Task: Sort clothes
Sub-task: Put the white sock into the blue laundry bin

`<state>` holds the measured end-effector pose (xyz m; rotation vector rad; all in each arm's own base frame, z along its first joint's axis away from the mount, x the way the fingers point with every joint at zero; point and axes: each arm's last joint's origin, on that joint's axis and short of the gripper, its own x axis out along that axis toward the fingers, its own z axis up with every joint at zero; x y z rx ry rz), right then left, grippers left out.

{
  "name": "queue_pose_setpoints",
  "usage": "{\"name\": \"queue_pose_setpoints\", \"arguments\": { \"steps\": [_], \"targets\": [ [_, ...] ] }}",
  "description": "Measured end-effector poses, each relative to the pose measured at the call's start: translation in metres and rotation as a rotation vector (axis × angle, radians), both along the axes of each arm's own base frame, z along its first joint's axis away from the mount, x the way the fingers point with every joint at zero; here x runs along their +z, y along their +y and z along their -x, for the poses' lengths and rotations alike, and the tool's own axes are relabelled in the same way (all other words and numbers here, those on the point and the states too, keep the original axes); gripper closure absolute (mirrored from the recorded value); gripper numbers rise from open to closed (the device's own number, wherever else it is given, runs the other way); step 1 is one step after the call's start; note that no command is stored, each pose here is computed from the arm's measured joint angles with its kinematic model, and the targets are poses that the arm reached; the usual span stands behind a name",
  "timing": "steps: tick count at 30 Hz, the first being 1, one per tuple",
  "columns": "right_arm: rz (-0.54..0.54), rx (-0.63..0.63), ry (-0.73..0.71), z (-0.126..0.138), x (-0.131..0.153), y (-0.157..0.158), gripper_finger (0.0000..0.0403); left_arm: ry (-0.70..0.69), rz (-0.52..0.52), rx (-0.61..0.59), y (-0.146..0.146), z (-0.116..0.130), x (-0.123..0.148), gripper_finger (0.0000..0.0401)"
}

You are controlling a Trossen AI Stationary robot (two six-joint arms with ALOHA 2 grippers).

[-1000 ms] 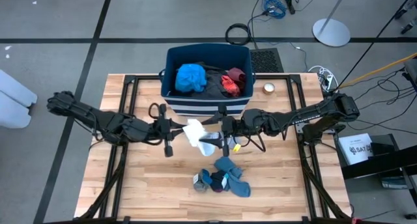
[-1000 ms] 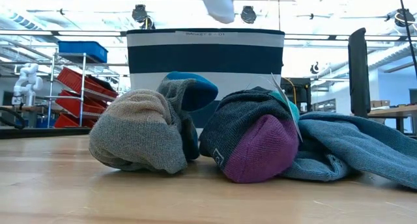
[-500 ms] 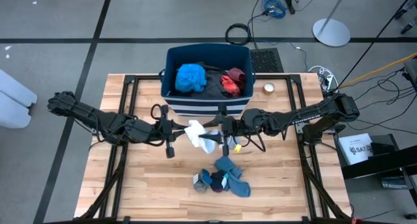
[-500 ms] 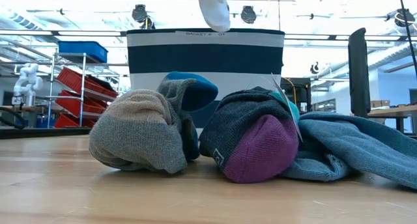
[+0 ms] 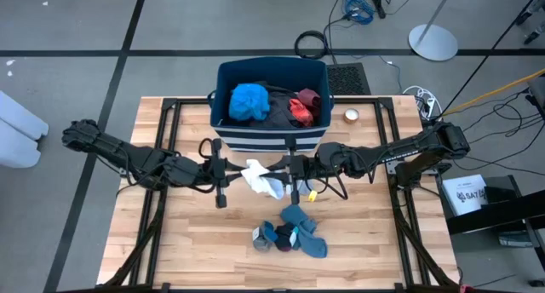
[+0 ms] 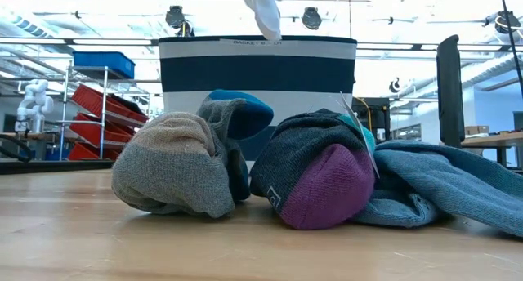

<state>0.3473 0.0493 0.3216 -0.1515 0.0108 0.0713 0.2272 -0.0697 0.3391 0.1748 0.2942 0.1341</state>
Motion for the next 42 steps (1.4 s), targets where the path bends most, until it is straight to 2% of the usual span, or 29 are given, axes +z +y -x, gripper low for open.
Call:
{"name": "queue_pose_setpoints", "arguments": {
  "steps": [9, 13, 22, 27, 35, 42],
  "targets": [
    [0.001, -0.001, 0.000, 0.000, 0.000, 0.000, 0.0395, 0.028, -0.031, -0.006, 0.000, 0.001, -0.002, 0.0247],
    [0.001, -0.002, 0.000, 0.000, 0.000, 0.000, 0.0395, 0.028, -0.027, -0.004, 0.000, 0.001, -0.002, 0.0211],
    [0.001, -0.001, -0.002, 0.000, 0.000, 0.000, 0.0395, 0.119, -0.059, 0.004, 0.006, 0.016, -0.005, 0.0203],
    [0.015, -0.026, -0.009, 0.000, 0.001, -0.001, 0.0395, 0.136, -0.061, 0.050, 0.011, 0.026, -0.004, 0.0202],
    [0.052, -0.217, -0.134, -0.001, 0.013, -0.017, 0.0395, 0.142, -0.057, 0.095, 0.014, 0.030, -0.003, 0.0202],
    [0.078, -0.451, -0.206, 0.001, 0.021, -0.052, 0.0395, 0.142, -0.058, 0.095, 0.014, 0.030, -0.003, 0.0202]
  ]
}}
